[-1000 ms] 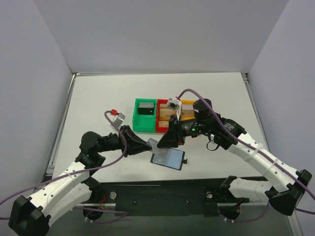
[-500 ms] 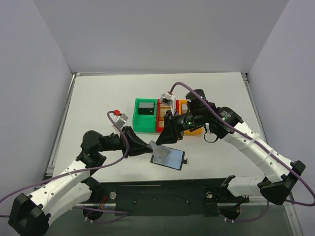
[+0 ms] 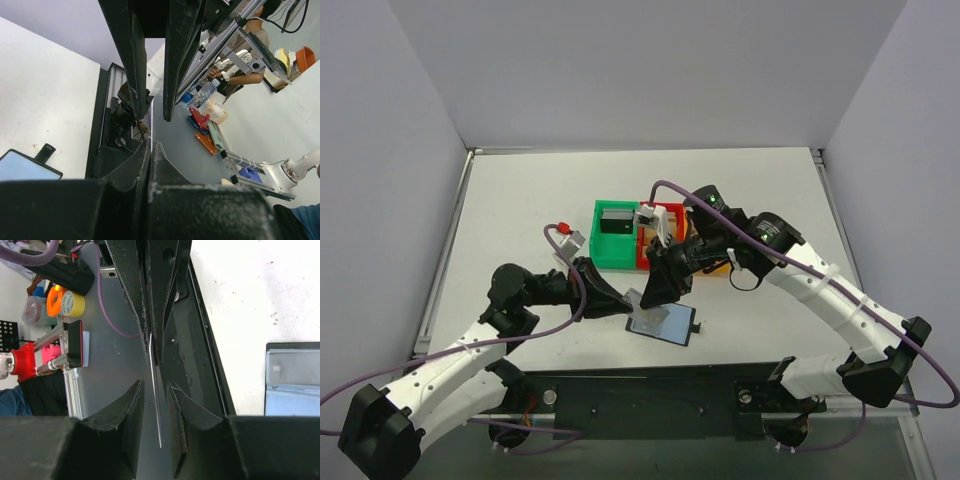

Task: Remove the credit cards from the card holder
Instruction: Place the credit card in the storage box.

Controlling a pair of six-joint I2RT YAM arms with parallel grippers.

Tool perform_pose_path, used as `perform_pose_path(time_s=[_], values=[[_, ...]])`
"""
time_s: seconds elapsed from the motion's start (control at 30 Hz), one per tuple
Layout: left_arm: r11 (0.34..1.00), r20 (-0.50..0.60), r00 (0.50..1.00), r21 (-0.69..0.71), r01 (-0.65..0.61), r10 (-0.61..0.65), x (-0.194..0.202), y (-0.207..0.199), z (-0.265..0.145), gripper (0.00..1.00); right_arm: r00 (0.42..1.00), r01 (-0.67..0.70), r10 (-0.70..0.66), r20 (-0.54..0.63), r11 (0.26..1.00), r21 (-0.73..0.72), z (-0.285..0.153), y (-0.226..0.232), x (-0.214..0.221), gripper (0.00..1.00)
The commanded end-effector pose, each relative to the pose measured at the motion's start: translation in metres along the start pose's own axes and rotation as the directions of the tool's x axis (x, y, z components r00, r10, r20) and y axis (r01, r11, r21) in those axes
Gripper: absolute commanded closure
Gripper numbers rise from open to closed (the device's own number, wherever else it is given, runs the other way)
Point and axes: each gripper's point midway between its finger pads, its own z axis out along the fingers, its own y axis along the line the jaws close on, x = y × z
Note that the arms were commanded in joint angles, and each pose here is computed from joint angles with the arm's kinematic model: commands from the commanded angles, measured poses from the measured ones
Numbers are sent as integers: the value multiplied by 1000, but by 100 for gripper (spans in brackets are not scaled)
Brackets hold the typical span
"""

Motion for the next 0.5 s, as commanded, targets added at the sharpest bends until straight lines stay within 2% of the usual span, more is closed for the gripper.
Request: perform_pose_path(time_s=[0.0, 0.47], values=[[993, 23, 996, 72, -93, 91, -19, -23, 6, 100, 999, 39, -39, 6, 999, 1, -4, 6, -6, 79], [993, 16, 996, 75, -91, 90, -16, -24, 9, 100, 999, 43, -44, 19, 999, 14, -3, 5, -14, 80]])
